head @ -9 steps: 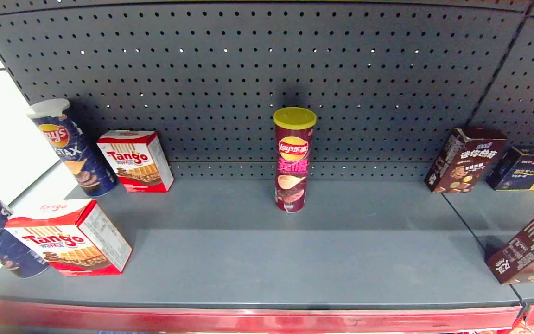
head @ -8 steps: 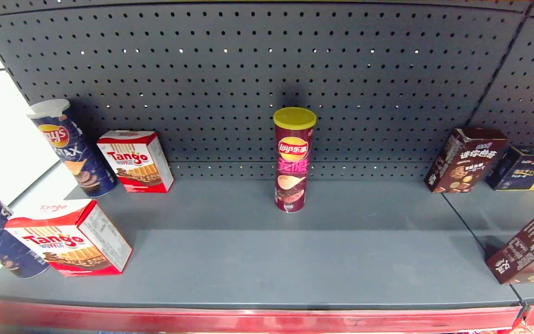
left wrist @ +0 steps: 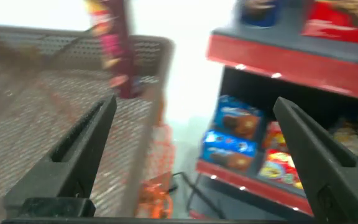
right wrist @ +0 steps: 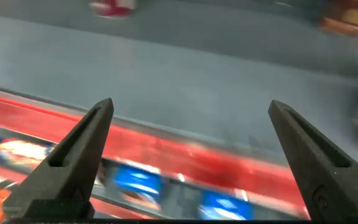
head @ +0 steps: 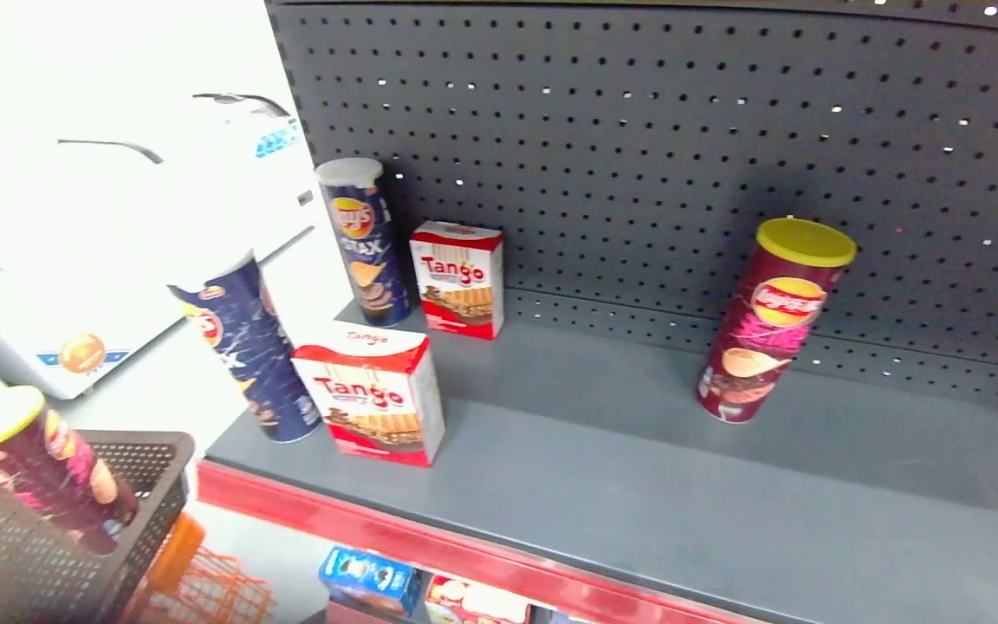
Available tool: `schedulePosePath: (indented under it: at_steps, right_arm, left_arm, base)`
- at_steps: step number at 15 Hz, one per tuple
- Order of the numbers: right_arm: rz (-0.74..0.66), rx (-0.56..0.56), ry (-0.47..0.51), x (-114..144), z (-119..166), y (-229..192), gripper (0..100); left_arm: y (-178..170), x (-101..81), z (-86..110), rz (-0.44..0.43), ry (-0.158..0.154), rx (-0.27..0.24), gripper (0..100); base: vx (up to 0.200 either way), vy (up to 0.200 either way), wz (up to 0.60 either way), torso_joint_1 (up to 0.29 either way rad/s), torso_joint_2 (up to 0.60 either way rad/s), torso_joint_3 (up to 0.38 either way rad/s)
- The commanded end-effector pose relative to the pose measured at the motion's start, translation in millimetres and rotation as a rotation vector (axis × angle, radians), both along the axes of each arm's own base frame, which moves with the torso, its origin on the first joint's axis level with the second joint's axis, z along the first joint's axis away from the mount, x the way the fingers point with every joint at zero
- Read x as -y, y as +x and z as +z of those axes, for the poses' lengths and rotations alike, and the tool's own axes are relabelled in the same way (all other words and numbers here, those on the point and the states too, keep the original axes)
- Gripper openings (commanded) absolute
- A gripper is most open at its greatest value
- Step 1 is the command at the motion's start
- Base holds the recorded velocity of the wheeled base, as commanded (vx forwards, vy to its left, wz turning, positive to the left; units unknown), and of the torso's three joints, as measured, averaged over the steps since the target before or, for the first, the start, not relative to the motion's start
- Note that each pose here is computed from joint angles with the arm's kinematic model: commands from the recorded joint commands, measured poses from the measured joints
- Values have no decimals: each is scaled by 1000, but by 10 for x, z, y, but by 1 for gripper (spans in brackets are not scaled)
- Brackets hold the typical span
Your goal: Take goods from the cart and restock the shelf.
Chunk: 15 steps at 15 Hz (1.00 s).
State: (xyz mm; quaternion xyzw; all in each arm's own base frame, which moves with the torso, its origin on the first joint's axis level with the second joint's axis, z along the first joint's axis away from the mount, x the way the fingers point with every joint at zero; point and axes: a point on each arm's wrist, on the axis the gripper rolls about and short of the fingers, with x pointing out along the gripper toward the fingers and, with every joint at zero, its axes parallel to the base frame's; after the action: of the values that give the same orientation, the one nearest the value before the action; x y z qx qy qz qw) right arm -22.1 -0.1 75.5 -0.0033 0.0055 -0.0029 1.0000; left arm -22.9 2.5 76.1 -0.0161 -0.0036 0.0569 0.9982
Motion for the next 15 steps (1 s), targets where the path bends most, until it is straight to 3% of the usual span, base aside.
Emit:
schedulePosePath:
  at_steps: [1, 4, 9, 12, 13, 14, 15]
  right_arm:
    - [0, -1, -1, 0, 1, 1, 100]
    - [0, 0, -1, 0, 0, 0, 100]
    - [1, 0, -1, 0, 0, 0, 100]
    - [1, 0, -1, 0, 0, 0, 100]
    - [1, 0, -1, 0, 0, 0, 100]
    - [1, 0, -1, 0, 0, 0, 100]
    - [1, 2, -1, 0, 2, 0, 100]
  left_arm:
    - [0, 0, 0, 1, 0, 1, 100]
    - [0, 0, 0, 1, 0, 1, 100]
    - [0, 0, 0, -1, 1, 1, 100]
    - [-3, 11, 19, -46, 8, 6, 100]
    - [-36, 12, 153, -68, 13, 35, 100]
    - [-36, 12, 153, -68, 13, 35, 100]
    - [-3, 9, 354, -77, 12, -15, 100]
  base:
    - [0, 0, 600, -2, 2, 7]
    - [0, 0, 600, 4, 2, 4]
    - [0, 0, 0, 0, 0, 0]
    - [0, 0, 0, 0, 0, 0]
    - [0, 0, 0, 0, 0, 0]
    - [0, 0, 0, 0, 0, 0]
    - [0, 0, 0, 0, 0, 0]
